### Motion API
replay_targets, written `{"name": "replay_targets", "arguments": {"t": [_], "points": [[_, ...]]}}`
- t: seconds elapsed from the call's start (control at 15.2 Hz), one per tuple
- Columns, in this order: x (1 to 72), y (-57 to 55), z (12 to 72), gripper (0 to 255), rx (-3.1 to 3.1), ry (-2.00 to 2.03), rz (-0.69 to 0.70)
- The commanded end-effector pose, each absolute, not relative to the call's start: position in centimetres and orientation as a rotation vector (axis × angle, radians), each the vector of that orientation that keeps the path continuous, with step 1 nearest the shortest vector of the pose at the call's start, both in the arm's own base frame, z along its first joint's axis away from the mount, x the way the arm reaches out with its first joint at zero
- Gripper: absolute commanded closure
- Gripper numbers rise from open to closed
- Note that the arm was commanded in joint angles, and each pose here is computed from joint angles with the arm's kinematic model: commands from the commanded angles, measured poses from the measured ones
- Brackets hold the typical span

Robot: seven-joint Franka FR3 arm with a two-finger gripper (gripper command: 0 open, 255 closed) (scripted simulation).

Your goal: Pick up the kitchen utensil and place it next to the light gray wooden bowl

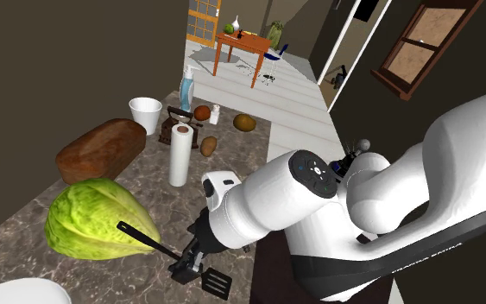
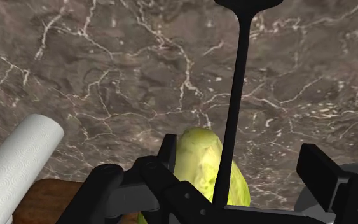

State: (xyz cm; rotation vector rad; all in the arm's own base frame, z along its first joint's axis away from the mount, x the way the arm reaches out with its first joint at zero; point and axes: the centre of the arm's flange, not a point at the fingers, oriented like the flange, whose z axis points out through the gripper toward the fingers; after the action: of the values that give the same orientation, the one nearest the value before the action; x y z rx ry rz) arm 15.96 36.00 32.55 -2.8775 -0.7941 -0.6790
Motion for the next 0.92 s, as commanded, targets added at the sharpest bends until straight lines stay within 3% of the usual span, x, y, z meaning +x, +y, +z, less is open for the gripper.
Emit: {"name": "replay_targets", "arguments": {"t": [0.0, 0.33, 0.86], "points": [[16.0, 36.0, 32.6, 0, -2.877, -0.794, -0.679], [14.0, 35.0, 37.0, 0, -2.877, -0.794, -0.679], [14.0, 35.0, 37.0, 0, -2.877, -0.794, -0.679]]}}
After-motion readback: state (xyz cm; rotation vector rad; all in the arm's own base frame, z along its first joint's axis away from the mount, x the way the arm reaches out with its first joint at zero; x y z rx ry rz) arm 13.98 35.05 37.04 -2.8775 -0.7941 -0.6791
